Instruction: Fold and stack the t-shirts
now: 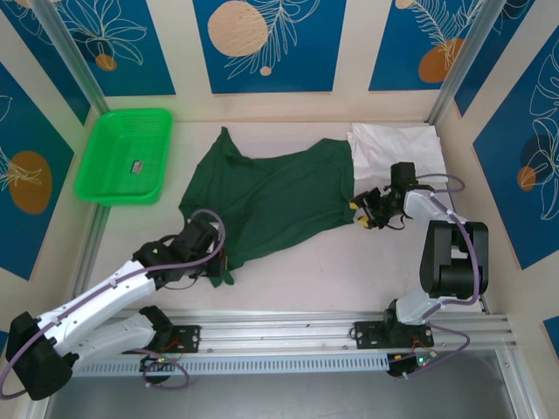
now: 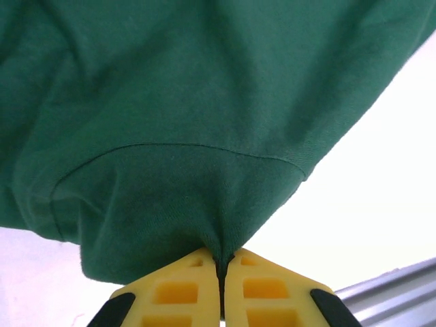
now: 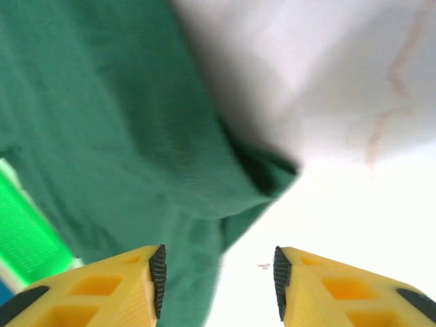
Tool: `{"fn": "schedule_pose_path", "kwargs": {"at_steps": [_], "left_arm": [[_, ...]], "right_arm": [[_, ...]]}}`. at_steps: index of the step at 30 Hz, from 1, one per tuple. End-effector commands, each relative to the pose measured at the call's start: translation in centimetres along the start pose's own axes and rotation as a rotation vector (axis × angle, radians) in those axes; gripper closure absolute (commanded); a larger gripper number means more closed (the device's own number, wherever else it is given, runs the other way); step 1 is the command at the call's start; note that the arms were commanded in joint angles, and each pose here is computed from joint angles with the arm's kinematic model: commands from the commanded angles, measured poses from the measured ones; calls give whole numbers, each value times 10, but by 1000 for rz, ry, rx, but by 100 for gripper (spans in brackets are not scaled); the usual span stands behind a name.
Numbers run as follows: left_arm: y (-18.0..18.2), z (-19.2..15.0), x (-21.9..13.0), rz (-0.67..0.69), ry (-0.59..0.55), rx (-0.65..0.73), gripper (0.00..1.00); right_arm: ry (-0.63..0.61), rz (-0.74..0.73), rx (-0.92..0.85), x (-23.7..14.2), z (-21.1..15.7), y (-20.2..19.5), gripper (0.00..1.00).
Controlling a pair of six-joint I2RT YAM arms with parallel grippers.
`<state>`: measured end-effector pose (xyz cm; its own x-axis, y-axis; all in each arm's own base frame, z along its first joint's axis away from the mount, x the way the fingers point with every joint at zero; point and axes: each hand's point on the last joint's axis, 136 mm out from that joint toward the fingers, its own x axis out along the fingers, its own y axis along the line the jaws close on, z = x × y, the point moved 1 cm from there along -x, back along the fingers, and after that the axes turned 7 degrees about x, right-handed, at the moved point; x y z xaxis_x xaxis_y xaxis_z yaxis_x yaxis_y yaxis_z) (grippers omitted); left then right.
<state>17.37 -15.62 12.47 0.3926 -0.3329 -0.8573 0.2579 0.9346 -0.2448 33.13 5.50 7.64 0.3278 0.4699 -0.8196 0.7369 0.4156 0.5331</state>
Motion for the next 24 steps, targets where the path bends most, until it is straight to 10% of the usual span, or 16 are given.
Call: {"fn": "schedule_pose_path", "kwargs": {"at_steps": [1,7,24], "left_arm": [[11,17,-7,63,-99,-62,95],[8,33,-5,71,-143,-81,94],[-1,44,2,60,-127,-58,91]], "right_arm": [[-40,-79,-13,0,6,-26,59],[-42,-83,-56,6,2,-28,79],[20,-145,-81,40,4,-19,73]]}}
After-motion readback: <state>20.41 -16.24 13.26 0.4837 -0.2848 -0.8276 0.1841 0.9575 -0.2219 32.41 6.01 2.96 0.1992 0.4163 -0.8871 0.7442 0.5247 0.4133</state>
